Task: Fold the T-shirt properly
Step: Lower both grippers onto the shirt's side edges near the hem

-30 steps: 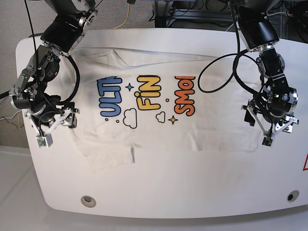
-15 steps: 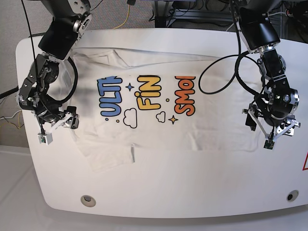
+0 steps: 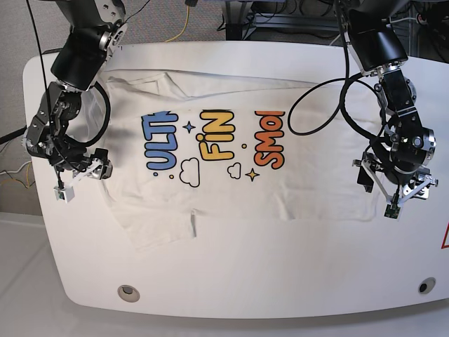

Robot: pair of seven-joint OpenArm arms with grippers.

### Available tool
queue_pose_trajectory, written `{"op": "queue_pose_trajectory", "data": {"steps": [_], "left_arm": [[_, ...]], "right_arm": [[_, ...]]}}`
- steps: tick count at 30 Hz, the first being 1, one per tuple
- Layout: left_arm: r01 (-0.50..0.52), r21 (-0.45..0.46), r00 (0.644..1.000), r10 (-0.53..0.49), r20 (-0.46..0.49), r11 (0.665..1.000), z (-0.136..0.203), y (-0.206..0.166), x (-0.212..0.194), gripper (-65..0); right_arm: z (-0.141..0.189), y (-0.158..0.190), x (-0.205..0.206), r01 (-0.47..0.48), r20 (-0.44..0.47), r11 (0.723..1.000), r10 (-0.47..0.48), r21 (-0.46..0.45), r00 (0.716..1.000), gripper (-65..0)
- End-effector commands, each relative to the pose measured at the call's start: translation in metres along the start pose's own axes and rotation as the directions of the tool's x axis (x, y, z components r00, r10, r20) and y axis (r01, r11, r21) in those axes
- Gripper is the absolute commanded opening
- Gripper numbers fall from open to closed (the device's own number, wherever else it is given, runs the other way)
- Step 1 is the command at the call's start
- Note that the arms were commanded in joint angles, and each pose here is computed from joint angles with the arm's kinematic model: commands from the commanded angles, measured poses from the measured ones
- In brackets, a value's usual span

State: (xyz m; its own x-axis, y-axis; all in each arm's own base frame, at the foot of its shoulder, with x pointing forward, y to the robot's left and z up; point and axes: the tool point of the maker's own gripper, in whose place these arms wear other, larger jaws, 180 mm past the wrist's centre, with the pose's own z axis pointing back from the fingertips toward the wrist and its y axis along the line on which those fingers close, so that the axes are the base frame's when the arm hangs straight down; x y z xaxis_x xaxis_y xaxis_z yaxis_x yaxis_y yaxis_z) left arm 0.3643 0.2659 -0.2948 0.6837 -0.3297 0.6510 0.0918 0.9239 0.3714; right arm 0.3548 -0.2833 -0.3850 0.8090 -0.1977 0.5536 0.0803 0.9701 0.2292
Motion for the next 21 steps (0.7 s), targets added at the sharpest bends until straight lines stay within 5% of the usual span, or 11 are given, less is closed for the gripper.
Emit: {"op": "queue_pose_trajectory", "data": {"steps": [1,21], "left_arm": [[-0.003,0.026,0.999,0.001,0.049,1.000,0.005,0.010,0.015,-18.0],[-0.020,-0.031,1.000,0.021,0.015,0.999,-0.024,0.015,0.007,-17.4]], "right_arm": [[0.005,-0.005,0.021,0.002,0.054,1.000,-0.003,0.006,0.999,-22.5],[-0.045,-0.005,0.031,0.109,0.069,0.990,-0.115,0.088,0.991,-21.6]]}}
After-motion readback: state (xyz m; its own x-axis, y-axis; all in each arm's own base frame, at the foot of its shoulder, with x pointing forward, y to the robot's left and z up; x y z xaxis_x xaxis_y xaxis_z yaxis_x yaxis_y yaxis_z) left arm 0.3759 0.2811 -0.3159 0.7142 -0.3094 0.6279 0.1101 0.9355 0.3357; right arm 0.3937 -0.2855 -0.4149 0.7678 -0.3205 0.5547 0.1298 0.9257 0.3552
